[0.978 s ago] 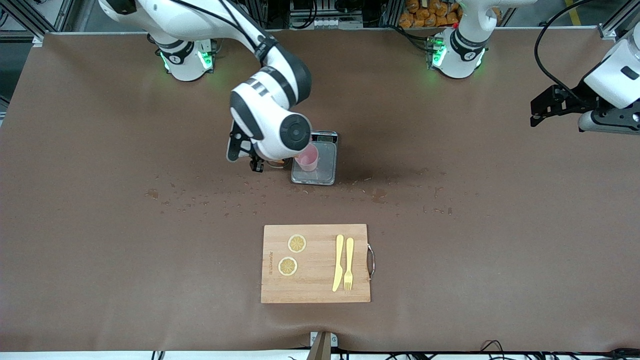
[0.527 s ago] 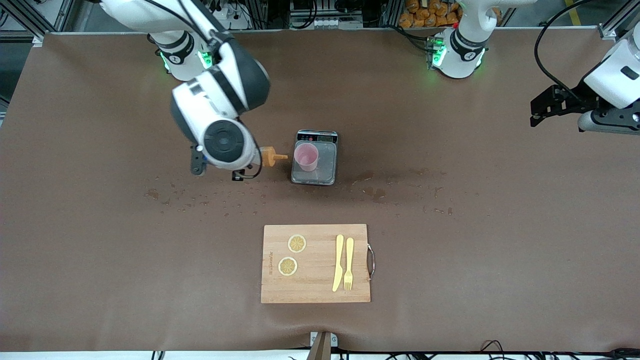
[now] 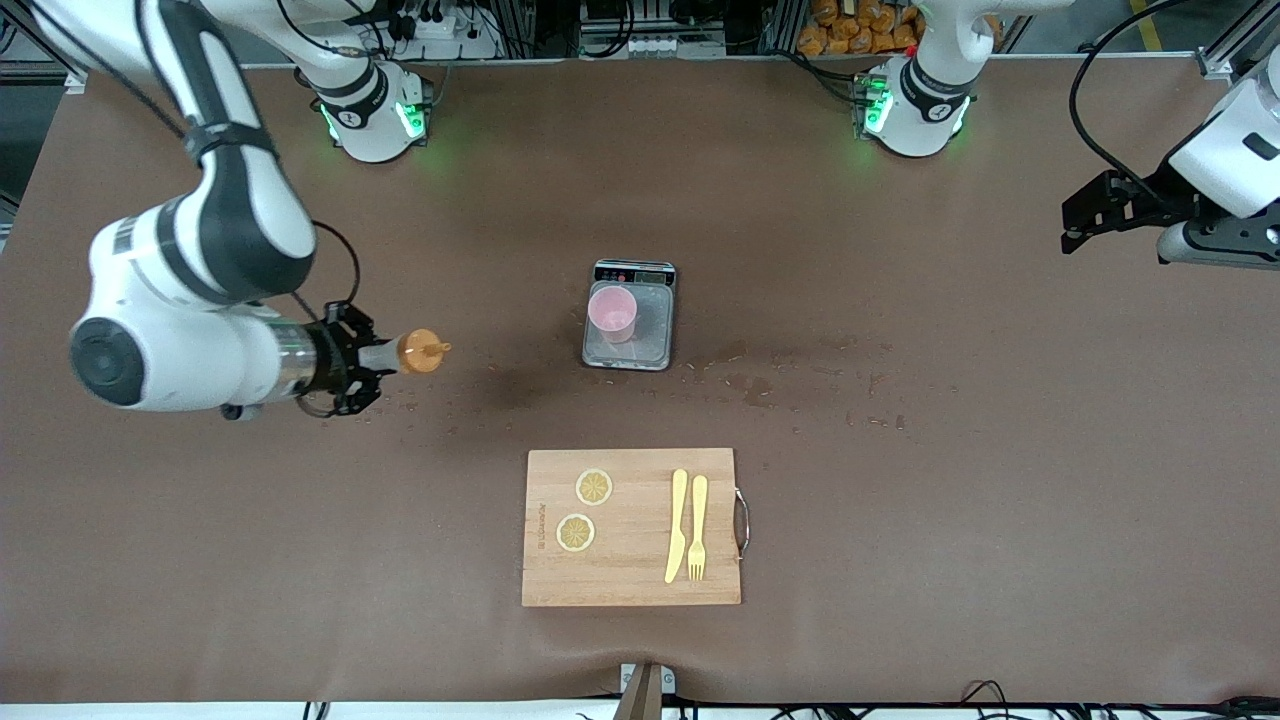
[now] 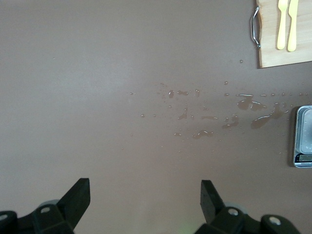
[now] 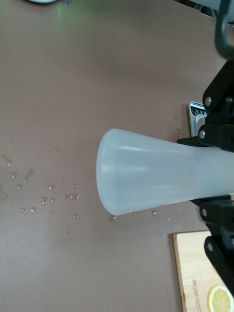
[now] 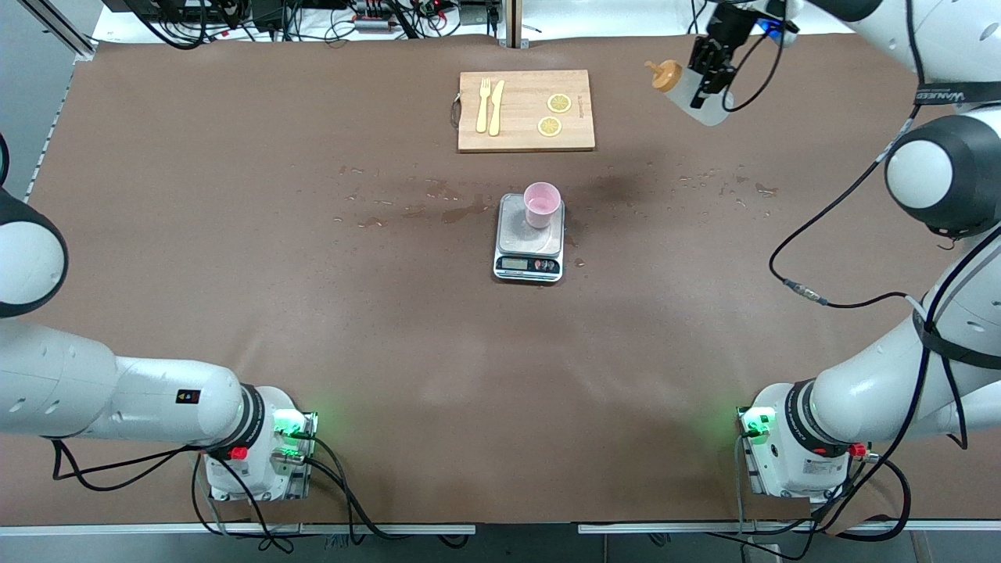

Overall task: Add sauce to pink cup with both arms
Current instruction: 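Carry the sauce bottle back and set it on the table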

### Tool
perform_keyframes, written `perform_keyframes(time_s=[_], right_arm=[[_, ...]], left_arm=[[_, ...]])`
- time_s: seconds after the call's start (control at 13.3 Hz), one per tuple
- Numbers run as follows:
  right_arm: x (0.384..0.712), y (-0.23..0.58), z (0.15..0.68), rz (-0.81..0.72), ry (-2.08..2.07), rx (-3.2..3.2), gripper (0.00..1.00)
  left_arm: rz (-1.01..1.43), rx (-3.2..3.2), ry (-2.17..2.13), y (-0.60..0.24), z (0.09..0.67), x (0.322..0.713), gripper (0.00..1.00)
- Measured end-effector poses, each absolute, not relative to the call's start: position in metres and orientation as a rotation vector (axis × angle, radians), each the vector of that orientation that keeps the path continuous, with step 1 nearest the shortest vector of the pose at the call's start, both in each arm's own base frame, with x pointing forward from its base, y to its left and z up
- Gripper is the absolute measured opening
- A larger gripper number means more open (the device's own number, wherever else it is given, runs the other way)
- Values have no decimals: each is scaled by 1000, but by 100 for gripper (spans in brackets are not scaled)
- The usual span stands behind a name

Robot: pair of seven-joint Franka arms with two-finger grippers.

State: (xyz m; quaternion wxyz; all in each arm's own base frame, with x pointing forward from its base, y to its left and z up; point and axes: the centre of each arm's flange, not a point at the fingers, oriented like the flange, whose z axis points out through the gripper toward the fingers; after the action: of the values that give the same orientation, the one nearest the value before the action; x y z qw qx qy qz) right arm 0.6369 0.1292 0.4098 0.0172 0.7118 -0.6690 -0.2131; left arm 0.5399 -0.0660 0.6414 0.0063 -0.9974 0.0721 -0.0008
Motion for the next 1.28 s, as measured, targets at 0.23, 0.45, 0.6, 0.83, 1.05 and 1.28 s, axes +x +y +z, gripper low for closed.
perform_keyframes(time_s=[0.23,0.45,0.6,0.83,1.05,1.28], right_arm=[[641,49,377,-897,-2086,2347,36],[640,-15,343,-1044,-2100,2427,36],[638,-48,320,-1142,-2095,2498,36],[619,-118,266,-1394,-2074,2611,36],[595,-170,219,-1549,-2081,2648,36],[579,-188,189,-1641,-2037,2700,36]], left_arm=[[-2,-3121,225,-66,641,540,100],[-1,-3121,225,-66,641,540,100],[-1,-3121,224,-66,641,540,100],[-1,-3122,222,-65,641,540,100],[-3,-3124,207,-60,641,541,100],[-4,-3127,205,-59,641,541,100]])
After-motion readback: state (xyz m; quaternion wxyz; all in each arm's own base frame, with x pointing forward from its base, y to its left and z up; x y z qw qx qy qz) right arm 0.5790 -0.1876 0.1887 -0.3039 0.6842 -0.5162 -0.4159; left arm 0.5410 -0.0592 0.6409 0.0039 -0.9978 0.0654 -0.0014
